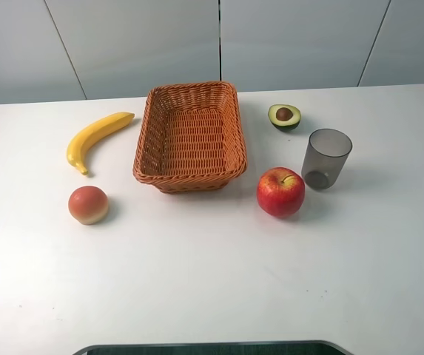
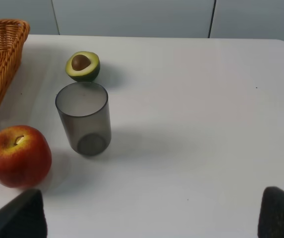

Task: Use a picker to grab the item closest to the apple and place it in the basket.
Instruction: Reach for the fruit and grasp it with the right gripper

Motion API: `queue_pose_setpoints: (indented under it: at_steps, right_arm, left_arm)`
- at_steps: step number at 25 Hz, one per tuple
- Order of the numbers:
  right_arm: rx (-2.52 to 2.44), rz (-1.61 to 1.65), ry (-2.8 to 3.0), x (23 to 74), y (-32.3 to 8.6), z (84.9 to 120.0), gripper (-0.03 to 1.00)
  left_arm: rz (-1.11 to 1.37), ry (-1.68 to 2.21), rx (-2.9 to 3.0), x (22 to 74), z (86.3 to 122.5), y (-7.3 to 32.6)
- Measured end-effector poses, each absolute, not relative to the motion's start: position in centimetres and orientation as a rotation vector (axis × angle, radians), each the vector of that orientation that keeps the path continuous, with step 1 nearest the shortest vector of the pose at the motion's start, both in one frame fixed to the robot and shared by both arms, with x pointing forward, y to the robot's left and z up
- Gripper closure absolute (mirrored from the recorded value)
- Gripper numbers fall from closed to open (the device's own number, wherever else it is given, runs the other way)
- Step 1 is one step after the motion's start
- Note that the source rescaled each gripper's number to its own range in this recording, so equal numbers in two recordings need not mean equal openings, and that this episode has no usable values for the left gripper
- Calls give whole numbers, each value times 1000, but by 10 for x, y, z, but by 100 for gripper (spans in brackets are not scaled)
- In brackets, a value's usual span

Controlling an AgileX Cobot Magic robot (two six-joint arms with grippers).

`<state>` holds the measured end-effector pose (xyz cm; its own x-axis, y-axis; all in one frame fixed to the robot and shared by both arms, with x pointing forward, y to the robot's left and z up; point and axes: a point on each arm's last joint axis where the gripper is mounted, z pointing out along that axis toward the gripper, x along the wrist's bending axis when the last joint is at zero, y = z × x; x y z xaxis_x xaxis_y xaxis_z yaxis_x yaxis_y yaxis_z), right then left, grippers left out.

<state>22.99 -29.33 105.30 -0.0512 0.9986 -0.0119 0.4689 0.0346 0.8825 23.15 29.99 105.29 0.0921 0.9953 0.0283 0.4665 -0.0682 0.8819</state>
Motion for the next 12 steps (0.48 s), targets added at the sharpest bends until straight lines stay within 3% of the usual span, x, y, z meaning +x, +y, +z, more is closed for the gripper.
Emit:
queue_pose_setpoints:
  at_steps: [12]
  right_arm:
    - [1518,954,1609,230,-293,1053,-3]
  left_arm:
    - [911,1467,1637,231,1053,300]
